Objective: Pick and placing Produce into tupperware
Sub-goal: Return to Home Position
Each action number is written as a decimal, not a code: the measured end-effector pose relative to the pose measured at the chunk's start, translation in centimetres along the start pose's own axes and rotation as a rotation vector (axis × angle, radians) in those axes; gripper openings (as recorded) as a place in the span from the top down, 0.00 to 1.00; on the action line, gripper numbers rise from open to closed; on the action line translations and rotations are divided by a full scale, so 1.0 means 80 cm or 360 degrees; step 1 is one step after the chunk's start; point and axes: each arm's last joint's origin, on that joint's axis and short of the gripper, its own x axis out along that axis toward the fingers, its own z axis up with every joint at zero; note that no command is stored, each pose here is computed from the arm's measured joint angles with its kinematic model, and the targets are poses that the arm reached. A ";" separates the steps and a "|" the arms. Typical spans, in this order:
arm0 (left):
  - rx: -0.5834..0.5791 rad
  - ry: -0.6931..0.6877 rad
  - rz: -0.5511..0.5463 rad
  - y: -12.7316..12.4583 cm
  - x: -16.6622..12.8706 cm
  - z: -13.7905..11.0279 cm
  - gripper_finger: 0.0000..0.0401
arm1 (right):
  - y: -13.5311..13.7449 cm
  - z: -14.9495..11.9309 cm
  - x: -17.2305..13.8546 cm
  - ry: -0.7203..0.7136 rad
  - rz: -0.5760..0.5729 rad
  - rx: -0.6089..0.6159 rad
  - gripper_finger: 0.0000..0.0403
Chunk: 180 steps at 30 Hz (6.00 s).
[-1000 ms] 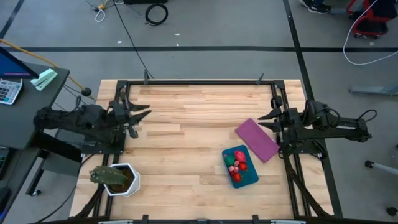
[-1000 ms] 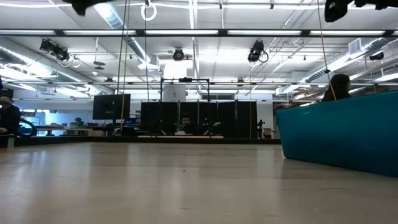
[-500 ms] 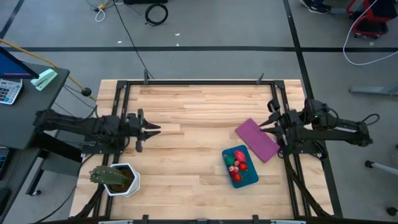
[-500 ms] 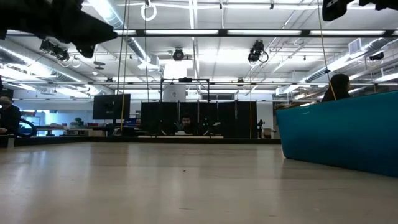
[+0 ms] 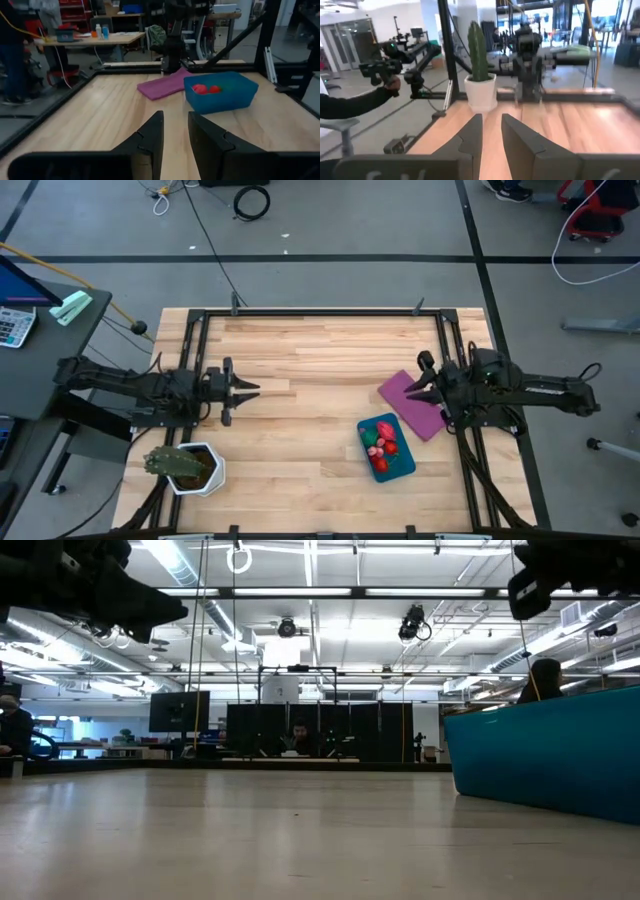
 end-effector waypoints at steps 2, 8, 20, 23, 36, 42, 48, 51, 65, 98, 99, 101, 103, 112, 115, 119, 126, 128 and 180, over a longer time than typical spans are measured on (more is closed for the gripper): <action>0.0042 -0.0009 0.0008 0.000 -0.001 0.001 0.76 | -0.002 -0.013 0.001 -0.0054 0.0006 0.0021 0.80; 0.0092 -0.0104 0.0023 0.003 -0.009 0.009 0.77 | -0.005 -0.044 -0.001 -0.0172 0.0027 0.0067 0.80; 0.0079 -0.0243 0.0042 0.013 -0.050 0.013 0.76 | -0.006 -0.064 -0.002 -0.0121 0.0058 0.0122 0.80; 0.0075 -0.0258 0.0042 0.015 -0.059 0.011 0.77 | -0.006 -0.072 -0.004 -0.0158 0.0036 0.0113 0.80; 0.0053 -0.0189 0.0048 0.015 -0.058 0.006 0.76 | -0.004 -0.074 -0.009 -0.0244 0.0039 0.0071 0.80; 0.0037 -0.0239 0.0050 0.015 -0.055 0.004 0.78 | -0.004 -0.074 -0.009 -0.0239 0.0033 0.0051 0.80; 0.0065 -0.0365 0.0060 0.012 -0.044 -0.019 0.78 | -0.005 -0.074 -0.009 -0.0236 0.0029 0.0045 0.80; 0.0068 -0.0356 0.0059 0.011 -0.041 -0.028 0.77 | -0.005 -0.074 -0.009 -0.0237 0.0026 0.0025 0.80; -0.0144 -0.0200 0.0029 0.011 -0.039 -0.040 0.76 | -0.005 -0.077 -0.008 -0.0208 0.0018 -0.0024 0.80; -0.0160 -0.0208 0.0034 0.011 -0.038 -0.040 0.78 | -0.005 -0.078 -0.008 -0.0188 0.0017 -0.0012 0.80; -0.0161 -0.0208 0.0034 0.011 -0.038 -0.040 0.78 | -0.005 -0.078 -0.008 -0.0188 0.0017 -0.0012 0.80; -0.0161 -0.0208 0.0034 0.011 -0.038 -0.040 0.77 | -0.005 -0.078 -0.008 -0.0188 0.0017 -0.0011 0.80; -0.0161 -0.0209 0.0034 0.011 -0.038 -0.040 0.76 | -0.005 -0.078 -0.008 -0.0188 0.0017 -0.0011 0.80; -0.0161 -0.0209 0.0034 0.011 -0.038 -0.040 0.77 | -0.005 -0.078 -0.008 -0.0188 0.0017 -0.0011 0.80; -0.0160 -0.0210 0.0035 0.011 -0.038 -0.040 0.78 | -0.005 -0.078 -0.008 -0.0188 0.0017 -0.0011 0.80; -0.0160 -0.0210 0.0035 0.011 -0.038 -0.040 0.77 | -0.005 -0.078 -0.008 -0.0188 0.0017 -0.0011 0.80; -0.0162 -0.0210 0.0034 0.011 -0.038 -0.040 0.76 | -0.005 -0.078 -0.008 -0.0188 0.0017 -0.0011 0.80; -0.0161 -0.0211 0.0034 0.011 -0.038 -0.040 0.76 | -0.005 -0.078 -0.008 -0.0188 0.0017 -0.0011 0.80; -0.0161 -0.0212 0.0034 0.011 -0.038 -0.040 0.76 | -0.005 -0.078 -0.008 -0.0188 0.0018 -0.0011 0.80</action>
